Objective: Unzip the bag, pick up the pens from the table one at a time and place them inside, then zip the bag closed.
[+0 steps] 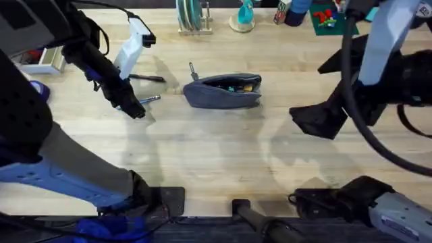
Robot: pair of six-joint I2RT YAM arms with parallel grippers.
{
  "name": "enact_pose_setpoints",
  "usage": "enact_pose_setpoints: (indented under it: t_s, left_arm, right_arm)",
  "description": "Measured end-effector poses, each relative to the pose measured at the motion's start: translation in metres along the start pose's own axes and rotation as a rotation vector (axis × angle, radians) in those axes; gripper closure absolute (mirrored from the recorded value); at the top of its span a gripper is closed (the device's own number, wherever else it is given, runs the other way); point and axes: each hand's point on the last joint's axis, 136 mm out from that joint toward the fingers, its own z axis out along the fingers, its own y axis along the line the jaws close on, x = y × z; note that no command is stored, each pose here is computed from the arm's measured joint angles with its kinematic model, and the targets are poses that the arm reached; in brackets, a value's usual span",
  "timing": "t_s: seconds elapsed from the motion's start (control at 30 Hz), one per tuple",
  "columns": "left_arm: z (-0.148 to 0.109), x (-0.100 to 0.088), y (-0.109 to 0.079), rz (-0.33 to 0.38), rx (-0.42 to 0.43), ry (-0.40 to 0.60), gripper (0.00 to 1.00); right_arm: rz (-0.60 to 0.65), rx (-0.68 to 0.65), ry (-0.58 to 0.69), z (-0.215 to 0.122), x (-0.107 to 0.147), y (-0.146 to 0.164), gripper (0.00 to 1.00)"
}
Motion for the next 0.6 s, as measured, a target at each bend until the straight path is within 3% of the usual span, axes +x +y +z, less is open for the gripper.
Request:
enact_pose_setpoints:
  t_s: [0.23,0.33,0.43,0.6]
  left_arm:
    - [0.007,0.003,0.012,-0.008,-0.018,-0.002,0.152]
    - [0.008,0.002,0.015,-0.008,-0.025,-0.002,0.213]
    - [0.009,0.001,0.019,-0.007,-0.032,-0.002,0.318]
    - [0.009,0.001,0.029,-0.008,-0.057,-0.001,0.63]
  right_arm:
    - [0.0,0.0,0.0,0.0,0.0,0.0,0.005]
    - [0.001,0.0,0.001,0.0,0.0,0.0,0.005]
    - [0.001,0.0,0.001,0.0,0.0,0.0,0.005]
    - [0.0,0.0,0.001,0.0,0.0,0.0,0.005]
